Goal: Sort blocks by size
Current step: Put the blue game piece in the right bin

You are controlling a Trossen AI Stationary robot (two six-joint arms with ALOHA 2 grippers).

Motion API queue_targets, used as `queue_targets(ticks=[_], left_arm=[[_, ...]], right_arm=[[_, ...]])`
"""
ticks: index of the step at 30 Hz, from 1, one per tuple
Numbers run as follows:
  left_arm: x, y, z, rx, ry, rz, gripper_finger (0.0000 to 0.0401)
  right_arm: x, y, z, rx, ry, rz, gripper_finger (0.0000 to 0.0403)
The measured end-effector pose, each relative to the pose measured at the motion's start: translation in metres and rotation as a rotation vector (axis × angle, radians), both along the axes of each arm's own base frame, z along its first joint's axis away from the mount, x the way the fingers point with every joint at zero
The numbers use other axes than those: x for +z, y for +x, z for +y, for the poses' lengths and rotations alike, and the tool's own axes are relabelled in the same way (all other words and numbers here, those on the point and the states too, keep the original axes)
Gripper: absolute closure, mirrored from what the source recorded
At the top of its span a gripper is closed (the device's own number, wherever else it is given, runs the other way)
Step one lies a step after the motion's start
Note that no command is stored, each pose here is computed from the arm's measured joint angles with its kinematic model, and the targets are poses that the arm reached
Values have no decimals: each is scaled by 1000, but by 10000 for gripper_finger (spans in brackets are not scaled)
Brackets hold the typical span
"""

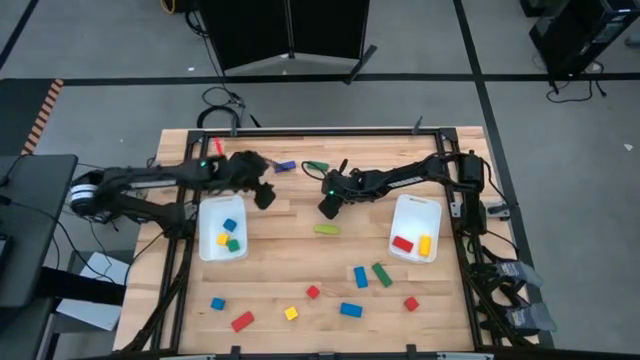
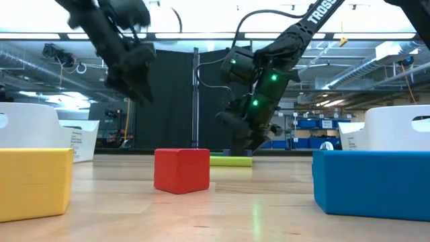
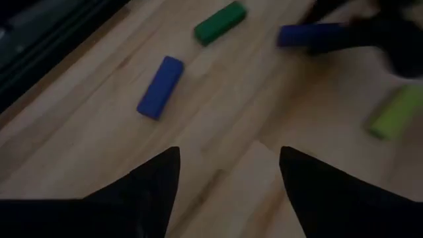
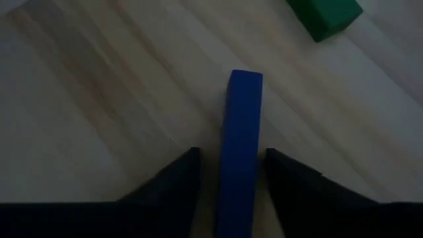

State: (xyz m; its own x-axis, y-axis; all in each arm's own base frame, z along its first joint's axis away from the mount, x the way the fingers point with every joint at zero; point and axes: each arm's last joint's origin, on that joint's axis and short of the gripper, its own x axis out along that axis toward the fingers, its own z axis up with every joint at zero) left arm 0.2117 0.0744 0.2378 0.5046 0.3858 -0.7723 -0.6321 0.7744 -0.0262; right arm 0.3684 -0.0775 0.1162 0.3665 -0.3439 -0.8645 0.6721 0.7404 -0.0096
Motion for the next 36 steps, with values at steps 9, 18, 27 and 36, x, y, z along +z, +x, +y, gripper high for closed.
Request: queue_targets(ticks=[9, 18, 27, 36], left_arm=[[-4, 32, 63, 26, -6, 215, 146], [-27, 79, 100, -91, -49, 424, 123], [-57, 94, 122, -129, -115, 517, 116], [-61, 93, 130, -175, -135, 484, 116]], right_arm=[[37, -10, 24, 117, -100, 19, 336], [132, -89, 106, 201, -170, -74, 336], [109, -186, 159, 68, -61, -13, 336], [76, -204, 166, 20, -3, 67, 172]])
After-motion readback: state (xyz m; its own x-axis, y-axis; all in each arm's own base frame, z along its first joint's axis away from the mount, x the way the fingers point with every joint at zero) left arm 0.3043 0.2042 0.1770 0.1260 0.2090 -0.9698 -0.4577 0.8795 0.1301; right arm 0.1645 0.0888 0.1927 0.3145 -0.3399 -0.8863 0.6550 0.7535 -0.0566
